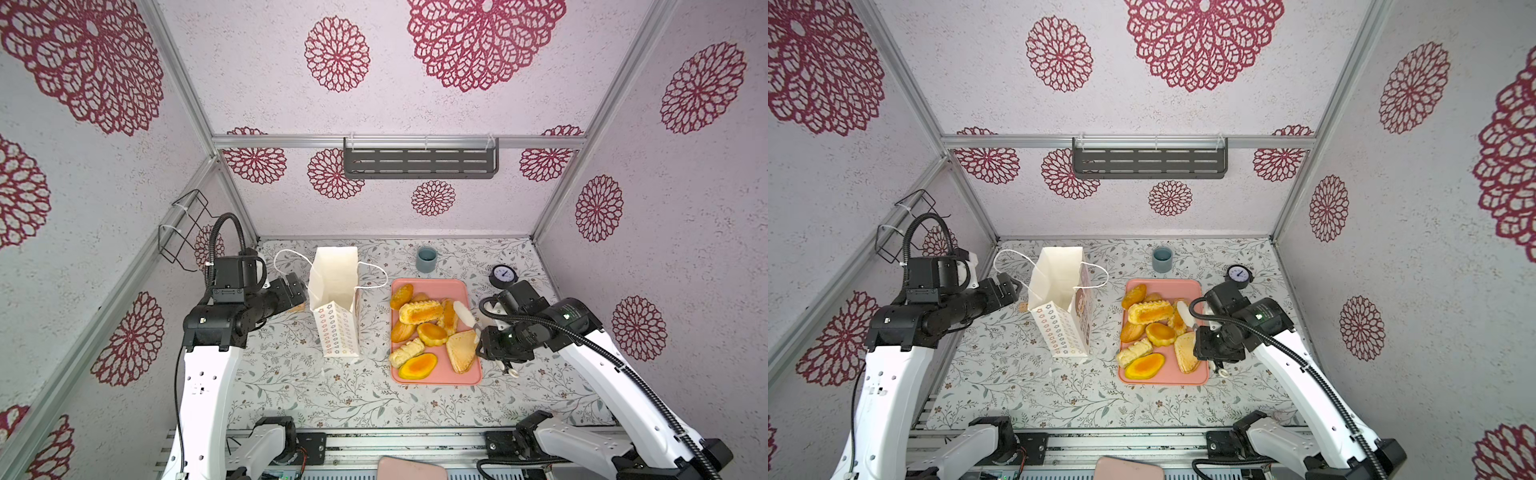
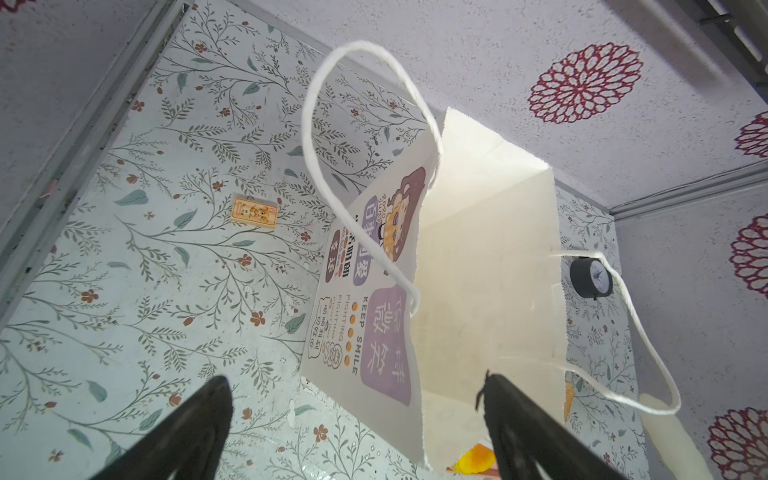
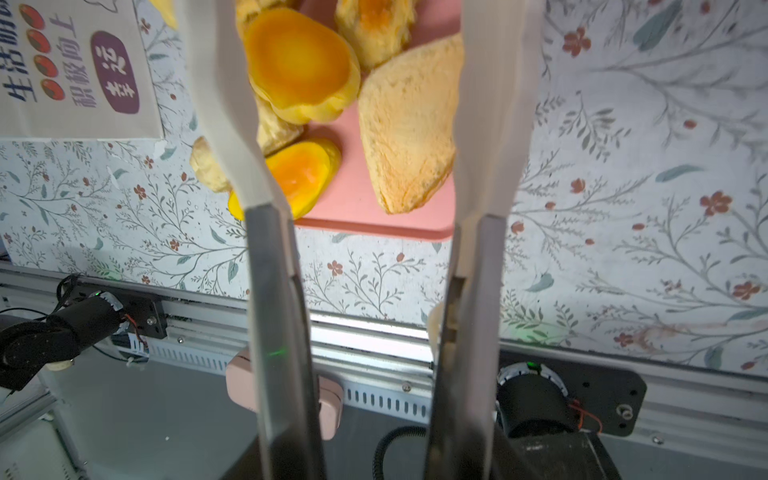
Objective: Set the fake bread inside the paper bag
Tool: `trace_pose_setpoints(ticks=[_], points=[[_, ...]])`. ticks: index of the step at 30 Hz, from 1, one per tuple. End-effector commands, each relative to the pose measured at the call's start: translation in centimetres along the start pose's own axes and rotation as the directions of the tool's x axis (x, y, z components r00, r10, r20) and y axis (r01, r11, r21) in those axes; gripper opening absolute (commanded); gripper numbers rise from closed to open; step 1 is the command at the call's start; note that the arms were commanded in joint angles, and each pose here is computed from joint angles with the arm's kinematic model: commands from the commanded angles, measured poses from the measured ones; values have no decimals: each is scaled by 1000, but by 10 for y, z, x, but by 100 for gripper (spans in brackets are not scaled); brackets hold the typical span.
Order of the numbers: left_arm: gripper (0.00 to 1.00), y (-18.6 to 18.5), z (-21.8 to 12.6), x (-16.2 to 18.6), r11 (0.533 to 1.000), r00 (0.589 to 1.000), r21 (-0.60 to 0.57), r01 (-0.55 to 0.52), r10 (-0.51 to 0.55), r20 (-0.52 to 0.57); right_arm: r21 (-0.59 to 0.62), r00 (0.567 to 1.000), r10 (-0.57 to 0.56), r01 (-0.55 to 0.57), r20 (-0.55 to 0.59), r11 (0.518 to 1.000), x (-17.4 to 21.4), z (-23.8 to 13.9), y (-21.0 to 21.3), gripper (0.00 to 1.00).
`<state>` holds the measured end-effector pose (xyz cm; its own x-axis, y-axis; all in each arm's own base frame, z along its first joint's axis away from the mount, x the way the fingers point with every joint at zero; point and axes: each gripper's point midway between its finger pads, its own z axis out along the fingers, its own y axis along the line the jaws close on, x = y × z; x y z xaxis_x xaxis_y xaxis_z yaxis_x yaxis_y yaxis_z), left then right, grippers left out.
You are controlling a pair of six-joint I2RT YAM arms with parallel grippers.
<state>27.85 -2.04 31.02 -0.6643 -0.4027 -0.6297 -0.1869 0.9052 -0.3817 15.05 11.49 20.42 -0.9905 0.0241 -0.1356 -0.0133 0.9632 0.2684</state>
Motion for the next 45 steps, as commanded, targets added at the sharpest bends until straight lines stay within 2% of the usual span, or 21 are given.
trace_pose_setpoints(ticks=[1, 8, 22, 26, 36, 40, 45], points=[[97, -9, -7, -13, 999, 998, 51, -19, 15, 66, -18, 995, 64, -66, -79, 998, 24, -1, -4, 51], [97, -7, -6, -10, 999, 998, 49, -23, 20, 64, -3, 975, 116, -119, -189, 993, 51, 12, -15, 51], [97, -2, 3, -3, 999, 998, 43, -9, 7, 55, -63, 954, 155, -176, -256, 982, 60, 52, -11, 55], [97, -4, 3, -4, 998, 999, 68, -3, -1, 50, -77, 954, 153, -178, -259, 981, 62, 58, -11, 55], [98, -28, 8, 10, 966, 999, 258, 34, -25, -38, -114, 954, 162, -196, -253, 974, 61, 72, -8, 55], [100, -29, 14, 19, 962, 996, 271, 38, -16, -83, -122, 958, 160, -192, -236, 974, 57, 73, -7, 54], [94, -24, 24, 24, 965, 994, 256, 49, -22, -108, -128, 961, 159, -192, -226, 973, 54, 76, -6, 53]])
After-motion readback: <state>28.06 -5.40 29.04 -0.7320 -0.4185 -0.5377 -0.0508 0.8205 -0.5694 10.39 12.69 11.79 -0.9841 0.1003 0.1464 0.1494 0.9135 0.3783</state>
